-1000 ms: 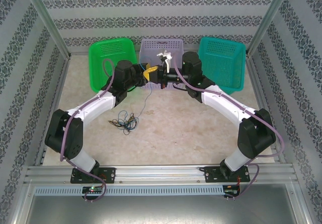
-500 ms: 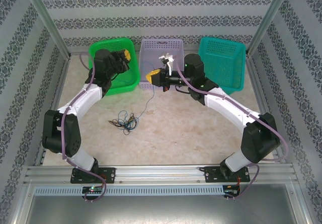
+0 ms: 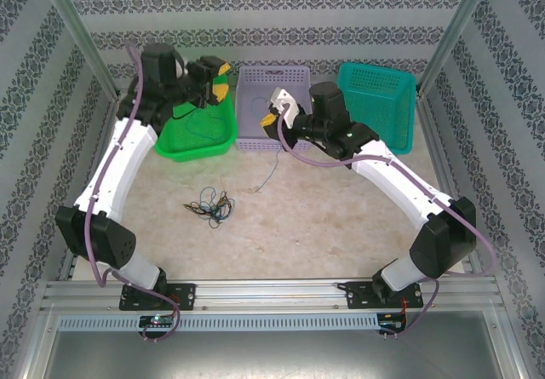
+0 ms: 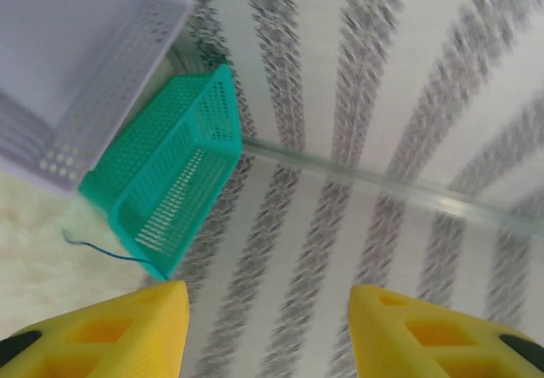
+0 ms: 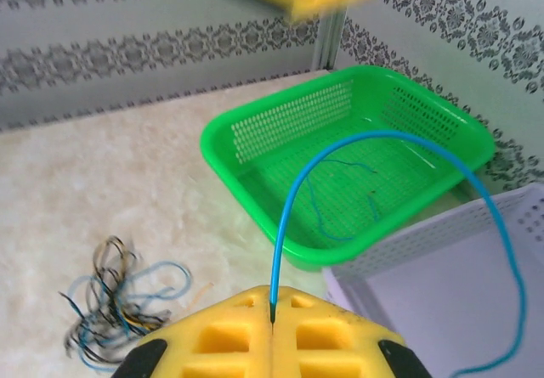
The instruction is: Untangle the cables
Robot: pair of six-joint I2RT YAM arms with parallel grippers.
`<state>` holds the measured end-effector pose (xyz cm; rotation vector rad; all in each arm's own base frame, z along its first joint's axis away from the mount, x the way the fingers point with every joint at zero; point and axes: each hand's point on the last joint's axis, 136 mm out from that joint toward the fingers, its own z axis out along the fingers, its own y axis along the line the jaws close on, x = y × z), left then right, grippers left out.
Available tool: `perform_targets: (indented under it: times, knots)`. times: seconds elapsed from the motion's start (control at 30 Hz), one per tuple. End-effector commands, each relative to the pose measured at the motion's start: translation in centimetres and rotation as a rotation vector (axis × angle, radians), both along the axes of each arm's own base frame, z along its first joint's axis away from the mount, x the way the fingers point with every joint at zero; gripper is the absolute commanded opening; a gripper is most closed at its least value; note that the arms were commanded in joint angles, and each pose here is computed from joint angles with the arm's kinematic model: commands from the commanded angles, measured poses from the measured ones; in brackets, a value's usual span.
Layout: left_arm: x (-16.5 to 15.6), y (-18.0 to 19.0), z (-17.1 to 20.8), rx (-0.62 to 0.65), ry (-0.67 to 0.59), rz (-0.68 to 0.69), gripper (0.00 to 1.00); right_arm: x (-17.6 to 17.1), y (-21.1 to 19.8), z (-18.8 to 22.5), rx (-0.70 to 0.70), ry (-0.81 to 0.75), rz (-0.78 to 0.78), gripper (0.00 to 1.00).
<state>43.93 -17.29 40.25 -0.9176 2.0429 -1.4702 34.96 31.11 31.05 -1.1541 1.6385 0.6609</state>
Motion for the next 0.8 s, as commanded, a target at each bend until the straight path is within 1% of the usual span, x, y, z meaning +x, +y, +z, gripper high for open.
perform_targets:
  times: [0.0,0.07,0.13,0.3,0.43,0.53,0.6,0.67,0.73,0.77]
  knots:
    - [-3.7,-1.2,-6.0,0.319,0.042,-0.347,0.51,-0.6,-1.3,-0.6,-0.148,-0.111,0.055,0.00]
    - [-3.9,-2.3,-7.0,0.293,0.052,-0.433,0.51,-0.9,-1.6,-1.2,-0.201,-0.144,0.084,0.00]
    - [-4.1,-3.6,-7.4,0.285,0.035,-0.505,0.54,-0.9,-1.9,-1.6,-0.247,-0.177,0.097,0.00]
    - [-5.5,-5.8,-8.8,0.375,0.006,-0.637,0.60,-1.8,-2.2,-2.7,-0.343,-0.218,0.162,0.00]
    - [-5.7,-6.6,-10.6,0.415,0.007,-0.679,0.61,-3.0,-1.8,-3.7,-0.384,-0.233,0.214,0.00]
    - [-5.5,-7.7,-11.2,0.359,0.015,-0.690,0.61,-3.5,-1.6,-4.6,-0.406,-0.230,0.231,0.00]
    - [-5.6,-8.2,-11.5,0.343,0.027,-0.693,0.62,-3.7,-1.5,-5.0,-0.417,-0.227,0.235,0.00]
    - [-5.9,-8.8,-11.9,0.323,0.042,-0.708,0.61,-3.9,-1.4,-5.2,-0.419,-0.228,0.239,0.00]
    - [-6.4,-9.1,-12.4,0.315,0.069,-0.729,0.56,-4.1,-1.2,-5.3,-0.423,-0.231,0.241,0.00]
    - [-6.5,-9.0,-13.0,0.324,0.090,-0.732,0.51,-4.2,-1.2,-5.5,-0.426,-0.232,0.242,0.00]
